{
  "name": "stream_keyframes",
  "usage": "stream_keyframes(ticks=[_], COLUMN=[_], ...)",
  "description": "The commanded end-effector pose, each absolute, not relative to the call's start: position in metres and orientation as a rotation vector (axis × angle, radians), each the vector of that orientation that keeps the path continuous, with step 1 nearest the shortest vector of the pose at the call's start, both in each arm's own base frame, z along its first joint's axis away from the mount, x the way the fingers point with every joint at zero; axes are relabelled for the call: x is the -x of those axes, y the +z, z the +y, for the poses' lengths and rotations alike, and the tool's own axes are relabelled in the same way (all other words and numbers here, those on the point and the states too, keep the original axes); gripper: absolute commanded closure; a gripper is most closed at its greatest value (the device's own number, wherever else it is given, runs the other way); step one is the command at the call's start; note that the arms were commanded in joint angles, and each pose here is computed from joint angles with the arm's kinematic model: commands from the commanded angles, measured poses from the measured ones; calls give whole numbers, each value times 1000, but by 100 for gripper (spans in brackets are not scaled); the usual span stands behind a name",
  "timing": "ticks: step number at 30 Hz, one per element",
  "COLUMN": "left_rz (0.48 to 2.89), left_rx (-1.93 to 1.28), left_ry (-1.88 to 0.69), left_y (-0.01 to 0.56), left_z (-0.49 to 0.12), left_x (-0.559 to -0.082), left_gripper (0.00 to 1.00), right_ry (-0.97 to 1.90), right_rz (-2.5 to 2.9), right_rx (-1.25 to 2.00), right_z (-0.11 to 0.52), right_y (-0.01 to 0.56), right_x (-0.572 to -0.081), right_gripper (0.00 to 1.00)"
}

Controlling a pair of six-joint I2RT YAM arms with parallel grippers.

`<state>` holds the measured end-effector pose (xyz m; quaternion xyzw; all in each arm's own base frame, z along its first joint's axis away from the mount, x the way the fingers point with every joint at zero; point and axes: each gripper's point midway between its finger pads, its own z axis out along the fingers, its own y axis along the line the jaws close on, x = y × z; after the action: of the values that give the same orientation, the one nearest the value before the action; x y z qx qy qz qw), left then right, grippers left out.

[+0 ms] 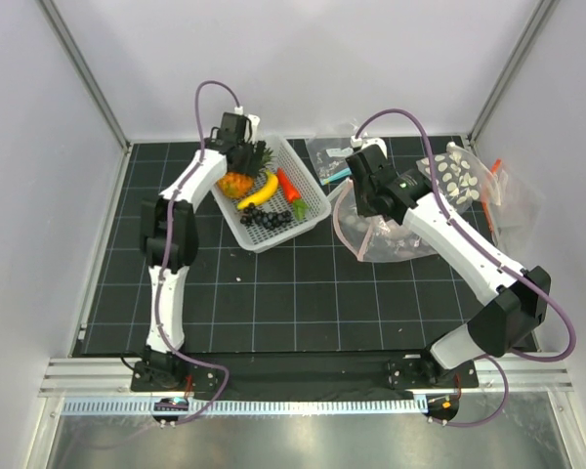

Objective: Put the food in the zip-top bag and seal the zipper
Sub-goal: Pick up the fake fruit from the bin, then place the fake fruit in the zipper food storage bag.

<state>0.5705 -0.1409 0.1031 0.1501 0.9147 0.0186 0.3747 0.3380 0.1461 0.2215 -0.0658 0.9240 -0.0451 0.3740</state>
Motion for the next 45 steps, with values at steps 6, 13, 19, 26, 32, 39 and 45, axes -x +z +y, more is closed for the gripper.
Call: stream_keyframes(ticks=[6, 13, 19, 26, 32, 39, 45], left_rz=[1863, 1678, 1545, 1451, 1344, 1207, 1119], left_rx=[-261, -225, -193, -207, -227, -165, -144], left_ry=[-383, -763, -1046, -1212, -1317, -1432, -1489], left_y=[282, 333, 349, 360, 386, 406, 420], left_z=[-189, -221, -243, -272, -291, -306, -324], left_x=[-550, -490, -434, -385, -350, -326, -310], left_gripper=[71, 72, 78, 79, 80, 81, 80], right_ry=[-7, 71, 198, 284, 288, 470, 666], right_rz=[2306, 2298, 2310, 2315, 2308, 2231, 2158], right_rx=[157, 174, 211, 204, 161, 82, 1], right_z=[150, 160, 177, 187, 183, 185, 188], right_y=[244, 249, 247, 242, 244, 284, 318], right_x=[-330, -328, -321, -316, -313, -306, -297], right_gripper=[99, 99, 99, 99, 99, 99, 99])
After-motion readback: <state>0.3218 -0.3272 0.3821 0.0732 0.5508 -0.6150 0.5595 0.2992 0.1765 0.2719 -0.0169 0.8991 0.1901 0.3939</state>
